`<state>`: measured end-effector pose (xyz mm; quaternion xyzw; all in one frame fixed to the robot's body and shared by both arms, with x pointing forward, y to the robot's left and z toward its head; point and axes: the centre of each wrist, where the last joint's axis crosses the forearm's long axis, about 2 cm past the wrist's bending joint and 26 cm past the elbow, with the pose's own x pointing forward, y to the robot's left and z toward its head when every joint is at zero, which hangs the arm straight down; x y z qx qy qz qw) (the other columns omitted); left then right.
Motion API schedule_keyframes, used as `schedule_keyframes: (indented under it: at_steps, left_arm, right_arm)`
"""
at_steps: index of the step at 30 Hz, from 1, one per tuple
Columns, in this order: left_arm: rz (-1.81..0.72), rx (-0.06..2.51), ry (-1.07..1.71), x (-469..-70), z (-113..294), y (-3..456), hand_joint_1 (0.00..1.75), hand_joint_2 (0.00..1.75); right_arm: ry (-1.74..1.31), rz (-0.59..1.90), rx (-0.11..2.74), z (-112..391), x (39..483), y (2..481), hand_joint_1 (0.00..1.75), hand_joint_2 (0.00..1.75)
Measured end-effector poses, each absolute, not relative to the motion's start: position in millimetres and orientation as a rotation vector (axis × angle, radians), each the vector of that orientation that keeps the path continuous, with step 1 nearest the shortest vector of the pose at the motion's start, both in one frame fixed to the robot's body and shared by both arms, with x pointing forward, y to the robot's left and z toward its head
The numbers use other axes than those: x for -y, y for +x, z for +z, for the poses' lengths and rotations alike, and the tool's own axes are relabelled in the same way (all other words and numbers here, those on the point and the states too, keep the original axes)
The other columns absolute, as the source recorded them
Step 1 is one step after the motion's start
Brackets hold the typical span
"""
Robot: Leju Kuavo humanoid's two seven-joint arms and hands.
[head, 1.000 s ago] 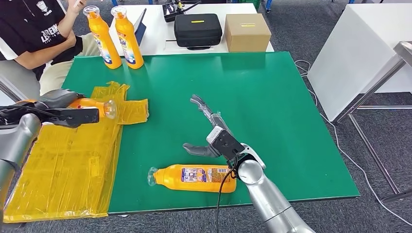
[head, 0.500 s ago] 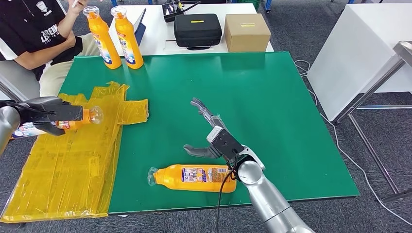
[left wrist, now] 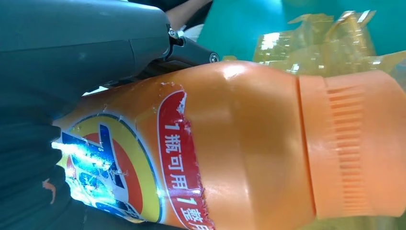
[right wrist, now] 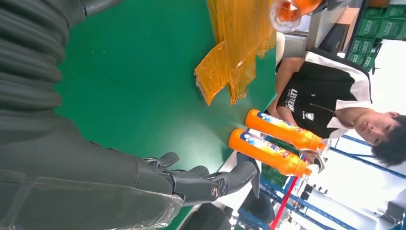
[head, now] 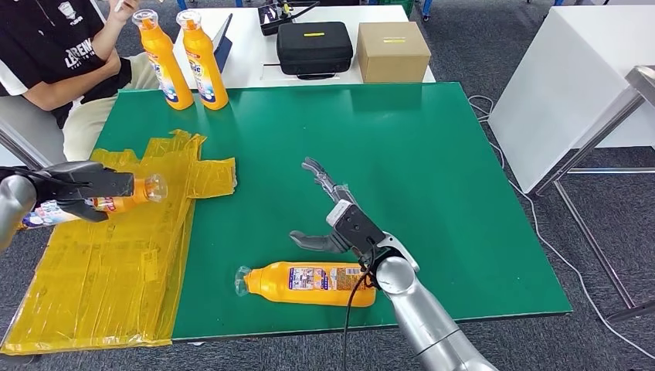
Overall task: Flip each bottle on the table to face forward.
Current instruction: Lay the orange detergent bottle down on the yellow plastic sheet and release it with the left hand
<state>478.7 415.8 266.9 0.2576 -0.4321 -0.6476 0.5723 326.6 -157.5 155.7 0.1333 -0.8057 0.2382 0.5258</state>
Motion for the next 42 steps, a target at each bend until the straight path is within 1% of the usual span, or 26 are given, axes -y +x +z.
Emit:
schedule_keyframes:
  at_steps: [6, 14, 21, 27, 31, 42]
  left_arm:
    - [-1.489, 1.070, 0.538, -399.5, 233.3, 471.1, 1.75, 1.75]
    - [-1.467, 1.145, 0.452, -367.6, 191.4, 458.9, 1.75, 1.75]
    - [-1.477, 1.160, 0.385, -337.5, 176.2, 455.1, 1.75, 1.75]
    - [-1.485, 1.171, 0.361, -324.8, 174.3, 455.2, 1.74, 1.75]
    - [-1.491, 1.177, 0.341, -317.2, 173.2, 455.2, 0.01, 1.75]
    - [-1.494, 1.147, 0.350, -300.4, 163.5, 450.8, 0.00, 1.75]
  right_arm:
    - [0.320, 0.569, 1.921, 155.4, 154.7, 325.9, 0.00, 1.75]
    - [0.308, 0.569, 1.910, 151.1, 156.0, 324.3, 0.00, 1.75]
    - [0.293, 0.568, 1.907, 149.1, 158.4, 323.6, 0.00, 1.75]
    - [0.285, 0.568, 1.900, 145.8, 160.8, 321.9, 0.00, 1.75]
    - [0.280, 0.569, 1.897, 144.5, 162.4, 321.5, 0.00, 1.75]
    - [0.271, 0.571, 1.895, 143.8, 164.9, 321.8, 0.00, 1.75]
